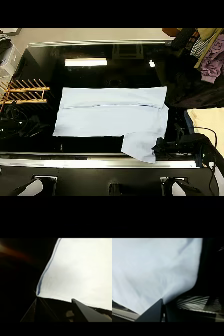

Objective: Fold the clothes and pants, and hang the long-sleeved shirts on hangers.

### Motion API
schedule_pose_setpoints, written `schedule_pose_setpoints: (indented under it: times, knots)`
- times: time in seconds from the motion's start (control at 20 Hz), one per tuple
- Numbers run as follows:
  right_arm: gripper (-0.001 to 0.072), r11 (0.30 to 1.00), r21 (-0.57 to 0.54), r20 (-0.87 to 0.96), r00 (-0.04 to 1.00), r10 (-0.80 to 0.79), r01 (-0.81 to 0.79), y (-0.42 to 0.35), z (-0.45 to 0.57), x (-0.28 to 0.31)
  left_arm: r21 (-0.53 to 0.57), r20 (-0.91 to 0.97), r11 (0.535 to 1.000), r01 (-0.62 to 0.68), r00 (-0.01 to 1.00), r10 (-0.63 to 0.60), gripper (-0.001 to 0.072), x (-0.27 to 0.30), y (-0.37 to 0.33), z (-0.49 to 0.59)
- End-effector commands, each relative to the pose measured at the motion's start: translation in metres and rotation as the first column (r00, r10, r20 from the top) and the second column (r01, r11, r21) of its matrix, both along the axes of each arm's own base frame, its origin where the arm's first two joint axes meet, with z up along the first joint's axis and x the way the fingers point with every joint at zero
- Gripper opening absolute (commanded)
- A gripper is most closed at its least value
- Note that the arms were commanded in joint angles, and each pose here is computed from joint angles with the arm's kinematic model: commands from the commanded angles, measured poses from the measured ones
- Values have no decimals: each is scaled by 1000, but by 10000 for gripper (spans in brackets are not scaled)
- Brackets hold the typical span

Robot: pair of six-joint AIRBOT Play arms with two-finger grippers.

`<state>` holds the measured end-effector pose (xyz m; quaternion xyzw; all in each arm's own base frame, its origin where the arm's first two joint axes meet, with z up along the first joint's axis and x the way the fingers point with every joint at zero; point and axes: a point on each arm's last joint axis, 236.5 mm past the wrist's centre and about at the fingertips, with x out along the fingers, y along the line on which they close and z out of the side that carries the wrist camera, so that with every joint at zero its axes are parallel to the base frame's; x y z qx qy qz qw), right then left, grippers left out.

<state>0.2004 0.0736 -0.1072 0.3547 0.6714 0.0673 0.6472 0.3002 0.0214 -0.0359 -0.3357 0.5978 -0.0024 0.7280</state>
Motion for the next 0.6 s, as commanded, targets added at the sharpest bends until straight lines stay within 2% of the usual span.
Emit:
schedule_pose_setpoints:
  times: [0.0,0.25,0.4,0.55]
  knots:
    - [33,1000,26,31,1000,0,-1,6,10,2,-15,-45,1000,0,999,-1,514,-15,-5,-16]
    - [33,999,51,40,999,17,-19,13,23,-3,-60,-144,998,-33,989,24,514,-46,-21,-57]
    - [33,998,52,59,998,24,-27,14,29,-3,-103,-101,994,-31,995,20,513,-35,-28,-56]
    - [33,998,54,57,998,16,-19,15,30,-3,-85,-79,994,-67,995,60,513,-24,-22,-61]
